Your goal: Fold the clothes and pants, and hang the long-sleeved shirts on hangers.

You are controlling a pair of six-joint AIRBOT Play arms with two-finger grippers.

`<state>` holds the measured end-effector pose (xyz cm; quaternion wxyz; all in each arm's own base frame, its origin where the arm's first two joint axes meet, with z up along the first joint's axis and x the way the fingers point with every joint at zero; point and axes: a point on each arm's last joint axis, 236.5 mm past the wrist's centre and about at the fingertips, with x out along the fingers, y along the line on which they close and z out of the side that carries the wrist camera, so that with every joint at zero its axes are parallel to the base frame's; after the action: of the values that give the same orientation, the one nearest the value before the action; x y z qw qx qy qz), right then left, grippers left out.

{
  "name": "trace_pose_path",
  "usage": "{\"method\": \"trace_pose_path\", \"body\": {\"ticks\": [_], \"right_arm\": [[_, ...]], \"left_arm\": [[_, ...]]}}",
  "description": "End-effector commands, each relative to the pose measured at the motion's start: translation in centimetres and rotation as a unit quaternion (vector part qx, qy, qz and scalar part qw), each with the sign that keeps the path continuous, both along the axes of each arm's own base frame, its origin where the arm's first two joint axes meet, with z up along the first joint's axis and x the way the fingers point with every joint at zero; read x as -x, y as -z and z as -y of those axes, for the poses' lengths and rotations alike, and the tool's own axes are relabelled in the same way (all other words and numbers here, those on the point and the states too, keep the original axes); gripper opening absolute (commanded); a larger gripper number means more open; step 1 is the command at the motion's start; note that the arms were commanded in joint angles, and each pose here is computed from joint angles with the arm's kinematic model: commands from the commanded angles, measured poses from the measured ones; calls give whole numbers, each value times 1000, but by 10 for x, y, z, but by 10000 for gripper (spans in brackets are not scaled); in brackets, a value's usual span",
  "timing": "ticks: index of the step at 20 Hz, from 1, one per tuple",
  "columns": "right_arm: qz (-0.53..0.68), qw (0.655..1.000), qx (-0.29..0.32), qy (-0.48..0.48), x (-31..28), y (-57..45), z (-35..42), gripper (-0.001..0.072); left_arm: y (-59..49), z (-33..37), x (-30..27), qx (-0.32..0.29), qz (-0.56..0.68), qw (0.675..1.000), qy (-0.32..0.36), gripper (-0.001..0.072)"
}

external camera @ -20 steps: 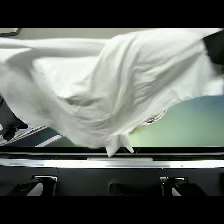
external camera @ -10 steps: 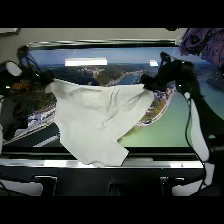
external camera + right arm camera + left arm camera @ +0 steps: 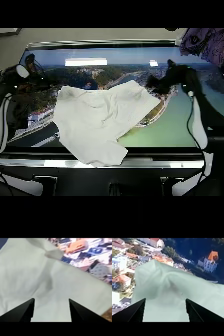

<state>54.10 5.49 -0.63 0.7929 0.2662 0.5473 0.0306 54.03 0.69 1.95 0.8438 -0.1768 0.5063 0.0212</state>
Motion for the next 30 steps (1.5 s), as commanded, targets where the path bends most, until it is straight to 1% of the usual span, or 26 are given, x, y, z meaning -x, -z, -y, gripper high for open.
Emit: {"method": "trace_pose_path", "body": {"ticks": [1, 3, 5, 7, 10, 13, 16, 17, 18, 19, 20, 21, 23, 26, 30], "right_arm": [[-16, 1000, 7, 5, 22, -10, 79, 550], [-47, 999, -13, 2, 36, 8, 98, 554], [-62, 997, -43, -14, 39, 27, 97, 558], [-64, 996, -60, -22, 34, 46, 90, 558], [-89, 989, -112, -29, 35, 75, 72, 557], [-79, 986, -144, -29, 27, 84, 62, 541], [-76, 986, -141, -44, 24, 89, 47, 535], [-79, 986, -140, -53, 25, 91, 39, 494], [-81, 985, -138, -60, 26, 92, 34, 393], [-82, 985, -135, -66, 26, 93, 29, 241], [-82, 985, -136, -68, 27, 91, 28, 73], [-81, 985, -136, -69, 28, 87, 28, 32], [-75, 986, -132, -75, 30, 73, 30, 31], [-70, 987, -123, -81, 35, 48, 29, 31], [-53, 989, -119, -70, 34, 20, 30, 32]], "left_arm": [[-32, -41, 44, -2, -28, 999, -18, 578], [-37, -50, 69, 14, -37, 999, -37, 578], [-33, -45, 93, 48, -48, 996, -49, 578], [-25, -30, 114, 80, -58, 994, -37, 578], [-16, -4, 140, 124, -67, 990, -19, 578], [-12, 8, 162, 138, -76, 987, -19, 578], [-9, 16, 191, 142, -81, 986, -27, 578], [-7, 17, 201, 146, -85, 985, -35, 578], [-4, 24, 213, 157, -90, 983, -39, 578], [1, 31, 225, 167, -97, 980, -39, 578], [6, 43, 240, 187, -110, 975, -36, 578], [12, 57, 255, 212, -127, 968, -34, 578], [26, 82, 287, 257, -159, 953, -32, 578], [56, 110, 335, 273, -218, 936, -39, 578], [82, 148, 390, 272, -302, 914, -15, 577]]}}
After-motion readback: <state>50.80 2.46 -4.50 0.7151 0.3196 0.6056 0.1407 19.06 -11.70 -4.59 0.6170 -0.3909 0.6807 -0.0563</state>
